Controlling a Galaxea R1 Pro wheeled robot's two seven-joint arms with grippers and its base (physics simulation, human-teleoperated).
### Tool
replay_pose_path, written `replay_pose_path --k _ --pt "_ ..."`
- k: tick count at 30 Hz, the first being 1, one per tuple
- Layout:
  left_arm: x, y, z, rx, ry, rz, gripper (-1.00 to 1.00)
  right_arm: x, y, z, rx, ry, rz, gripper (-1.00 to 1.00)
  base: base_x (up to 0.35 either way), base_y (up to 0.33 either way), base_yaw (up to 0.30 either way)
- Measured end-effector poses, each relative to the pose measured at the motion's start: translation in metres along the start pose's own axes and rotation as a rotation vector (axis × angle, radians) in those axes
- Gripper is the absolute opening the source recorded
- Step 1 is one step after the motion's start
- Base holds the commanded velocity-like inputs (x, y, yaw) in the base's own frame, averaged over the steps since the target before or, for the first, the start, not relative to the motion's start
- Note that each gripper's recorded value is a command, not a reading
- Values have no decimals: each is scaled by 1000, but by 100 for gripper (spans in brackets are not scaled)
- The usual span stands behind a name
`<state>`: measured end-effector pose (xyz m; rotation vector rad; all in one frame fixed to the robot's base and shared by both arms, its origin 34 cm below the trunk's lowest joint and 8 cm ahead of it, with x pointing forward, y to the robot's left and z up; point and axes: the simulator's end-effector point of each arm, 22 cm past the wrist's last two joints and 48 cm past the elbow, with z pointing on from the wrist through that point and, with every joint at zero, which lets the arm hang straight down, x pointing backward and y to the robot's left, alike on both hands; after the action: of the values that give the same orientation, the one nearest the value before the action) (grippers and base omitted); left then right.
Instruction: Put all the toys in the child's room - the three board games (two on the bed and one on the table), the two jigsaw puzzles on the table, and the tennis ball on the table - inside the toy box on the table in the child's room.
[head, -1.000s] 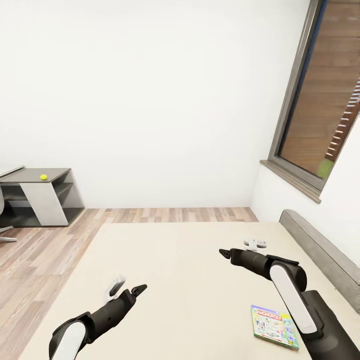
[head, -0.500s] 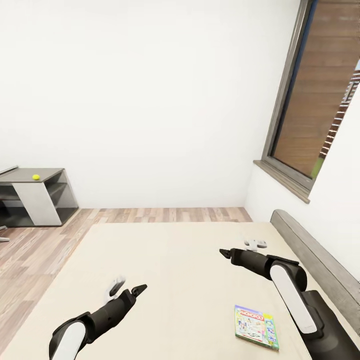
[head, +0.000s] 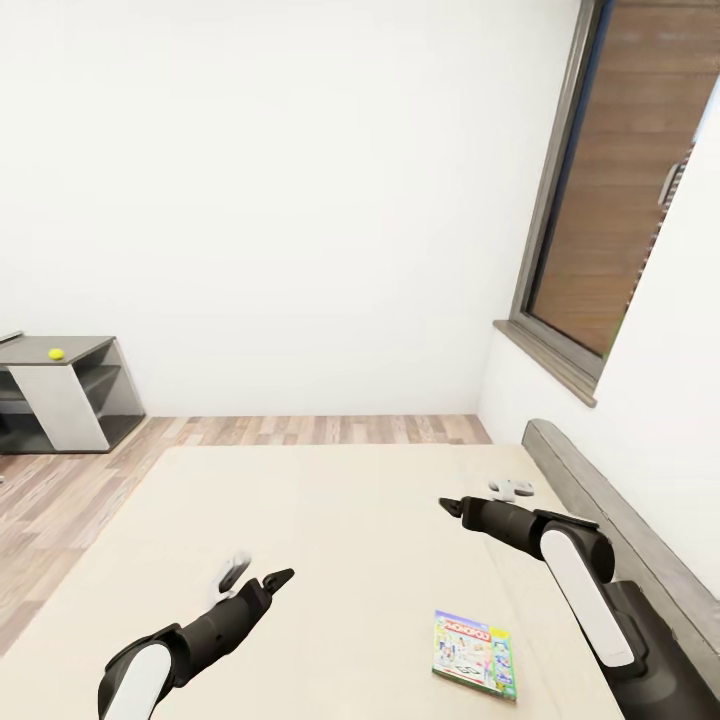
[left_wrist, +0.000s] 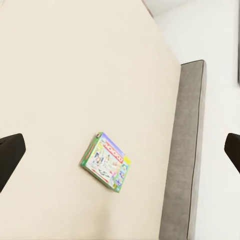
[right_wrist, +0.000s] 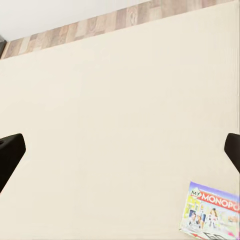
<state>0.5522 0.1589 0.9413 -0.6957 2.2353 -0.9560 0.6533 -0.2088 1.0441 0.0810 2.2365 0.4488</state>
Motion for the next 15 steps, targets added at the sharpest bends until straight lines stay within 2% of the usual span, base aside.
replay_pose_path --k 15 --pt "0 0 0 0 0 0 100 0 -2 1 3 1 5 100 0 -274 0"
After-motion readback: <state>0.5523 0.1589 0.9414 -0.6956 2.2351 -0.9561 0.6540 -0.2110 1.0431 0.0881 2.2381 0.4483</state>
